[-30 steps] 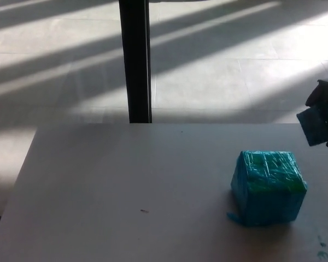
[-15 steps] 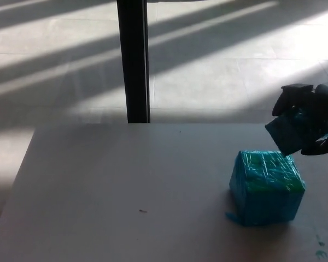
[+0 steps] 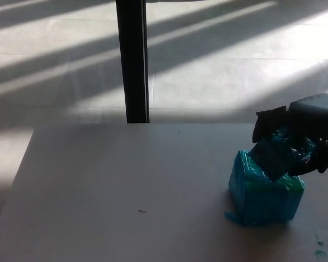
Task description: The robot uses its right hand to pick up the small cube kept on the middle on the desk and place it on the bigger cube kept next to it
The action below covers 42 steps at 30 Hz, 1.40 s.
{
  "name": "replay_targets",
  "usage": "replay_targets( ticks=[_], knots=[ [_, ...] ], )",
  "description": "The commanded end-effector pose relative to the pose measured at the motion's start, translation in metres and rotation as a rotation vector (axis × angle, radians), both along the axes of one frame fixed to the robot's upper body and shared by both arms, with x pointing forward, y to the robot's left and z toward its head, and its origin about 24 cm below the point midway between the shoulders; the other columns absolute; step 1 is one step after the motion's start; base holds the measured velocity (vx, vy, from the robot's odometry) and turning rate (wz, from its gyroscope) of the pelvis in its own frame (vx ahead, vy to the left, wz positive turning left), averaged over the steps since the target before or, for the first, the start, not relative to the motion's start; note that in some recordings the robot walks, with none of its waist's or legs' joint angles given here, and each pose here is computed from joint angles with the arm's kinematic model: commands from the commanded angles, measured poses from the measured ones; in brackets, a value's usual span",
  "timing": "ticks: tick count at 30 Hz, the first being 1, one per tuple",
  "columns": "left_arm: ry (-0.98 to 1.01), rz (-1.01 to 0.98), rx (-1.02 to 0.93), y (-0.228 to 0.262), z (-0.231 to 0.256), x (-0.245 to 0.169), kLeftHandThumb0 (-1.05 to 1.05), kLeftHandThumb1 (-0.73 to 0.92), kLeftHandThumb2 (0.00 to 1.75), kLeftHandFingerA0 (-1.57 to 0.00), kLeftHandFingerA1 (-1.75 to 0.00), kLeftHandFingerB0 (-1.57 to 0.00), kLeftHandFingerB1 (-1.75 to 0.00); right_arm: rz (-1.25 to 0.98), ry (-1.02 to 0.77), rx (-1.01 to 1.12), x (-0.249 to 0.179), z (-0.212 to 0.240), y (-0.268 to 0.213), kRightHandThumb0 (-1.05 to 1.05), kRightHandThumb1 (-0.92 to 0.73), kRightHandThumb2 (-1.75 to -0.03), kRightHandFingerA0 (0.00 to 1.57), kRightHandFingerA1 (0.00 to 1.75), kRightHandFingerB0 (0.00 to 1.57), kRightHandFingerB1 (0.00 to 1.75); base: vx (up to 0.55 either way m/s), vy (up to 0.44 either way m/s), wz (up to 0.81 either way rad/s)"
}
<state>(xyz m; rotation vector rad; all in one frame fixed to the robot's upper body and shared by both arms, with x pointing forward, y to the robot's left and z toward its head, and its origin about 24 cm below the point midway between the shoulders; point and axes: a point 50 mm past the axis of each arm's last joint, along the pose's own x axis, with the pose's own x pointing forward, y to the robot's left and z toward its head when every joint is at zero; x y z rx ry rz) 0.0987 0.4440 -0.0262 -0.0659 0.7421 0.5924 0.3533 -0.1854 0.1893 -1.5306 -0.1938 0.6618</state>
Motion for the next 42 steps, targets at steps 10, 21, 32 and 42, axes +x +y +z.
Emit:
replay_targets(
  ticks=[10, 21, 32, 42],
  knots=[
    [0.017, -0.017, 0.035, 0.009, 0.011, 0.002, -0.78, 0.62, 1.00, -0.47, -0.64, -0.32, -0.54, 0.031, 0.076, -0.113, 0.002, -0.013, 0.016, -0.19, -0.72, -0.66, 0.82, 1.68, 0.63, 1.40, 0.00, 0.000, 0.00],
    [0.029, -0.027, 0.037, 0.009, 0.011, 0.003, -0.76, 0.79, 0.63, -0.50, -0.58, -0.35, -0.42, -0.048, 0.104, -0.205, 0.011, -0.023, 0.013, -0.50, -0.60, -0.78, 0.10, 0.48, 0.12, 0.39, 0.00, 0.000, 0.00],
    [0.025, -0.014, 0.031, 0.008, 0.009, 0.000, -0.76, 0.77, 0.63, -0.52, -0.58, -0.37, -0.41, -0.083, 0.087, -0.388, 0.008, -0.008, 0.012, -0.78, -0.36, -0.68, 0.00, 0.00, 0.00, 0.00, 0.00, 0.000, 0.00],
    [0.024, -0.010, 0.022, 0.008, 0.008, -0.002, -0.76, 0.77, 0.63, -0.51, -0.59, -0.38, -0.43, -0.104, 0.148, -0.336, 0.007, 0.008, 0.012, -0.85, -0.43, -0.55, 0.00, 0.00, 0.00, 0.00, 0.00, 0.000, 0.00]
  ],
)
